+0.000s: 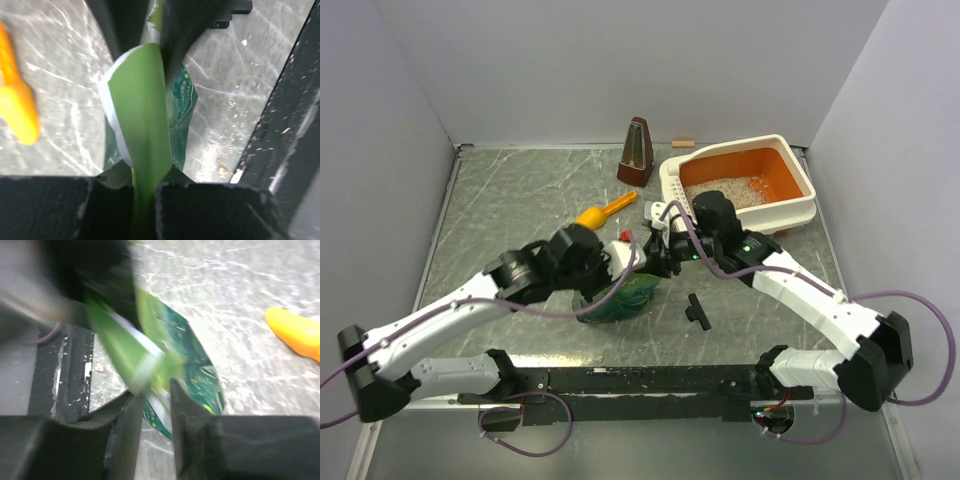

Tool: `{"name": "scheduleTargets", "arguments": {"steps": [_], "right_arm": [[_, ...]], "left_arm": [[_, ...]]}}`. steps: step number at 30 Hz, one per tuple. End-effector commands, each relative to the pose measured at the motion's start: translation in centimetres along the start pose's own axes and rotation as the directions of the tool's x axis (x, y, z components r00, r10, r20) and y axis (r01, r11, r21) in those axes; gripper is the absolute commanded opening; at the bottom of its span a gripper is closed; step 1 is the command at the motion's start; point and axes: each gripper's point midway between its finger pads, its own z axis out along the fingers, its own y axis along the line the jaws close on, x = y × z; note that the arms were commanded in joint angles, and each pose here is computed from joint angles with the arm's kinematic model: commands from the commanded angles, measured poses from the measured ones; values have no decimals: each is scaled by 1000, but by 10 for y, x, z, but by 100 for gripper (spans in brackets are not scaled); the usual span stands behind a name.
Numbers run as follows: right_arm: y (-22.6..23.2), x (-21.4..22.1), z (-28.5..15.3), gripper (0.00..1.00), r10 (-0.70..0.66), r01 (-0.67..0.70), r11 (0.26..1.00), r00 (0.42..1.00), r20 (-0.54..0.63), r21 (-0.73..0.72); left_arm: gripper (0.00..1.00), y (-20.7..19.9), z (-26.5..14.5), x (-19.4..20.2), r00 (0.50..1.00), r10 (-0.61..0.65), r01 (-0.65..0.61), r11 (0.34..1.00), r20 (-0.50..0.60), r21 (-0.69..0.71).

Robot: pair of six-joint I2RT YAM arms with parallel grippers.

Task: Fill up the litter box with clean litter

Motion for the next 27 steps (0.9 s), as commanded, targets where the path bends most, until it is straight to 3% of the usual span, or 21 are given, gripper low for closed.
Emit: {"name": "scheduleTargets", "arguments": {"steps": [1, 5, 8, 10, 11, 12, 27], "right_arm": [[-14, -22, -21, 42, -94, 83, 981, 994, 56, 174], [-11, -29, -37, 51, -141, 130, 967, 989, 37, 218], [-9, -29, -44, 47, -165, 158, 960, 986, 10, 230], [-3, -28, -47, 23, -180, 177, 963, 984, -1, 206], [0, -29, -49, 7, -186, 182, 964, 983, 1, 195], [3, -28, -50, 0, -193, 189, 964, 981, 0, 185], [2, -28, -37, 0, -182, 189, 979, 979, -94, 72]], "left_arm": [[1, 8, -29, -21, 975, 145, -117, 979, 170, -166], [1, 1, -34, -10, 955, 195, -151, 969, 226, -198], [1, 5, -32, -1, 949, 219, -160, 954, 226, -254], [1, 7, -29, 4, 946, 238, -170, 942, 220, -288], [1, 8, -28, 5, 944, 245, -173, 939, 221, -298], [1, 9, -27, 7, 942, 250, -176, 935, 223, -307], [1, 7, -43, 3, 903, 268, -150, 930, 337, -337]]}}
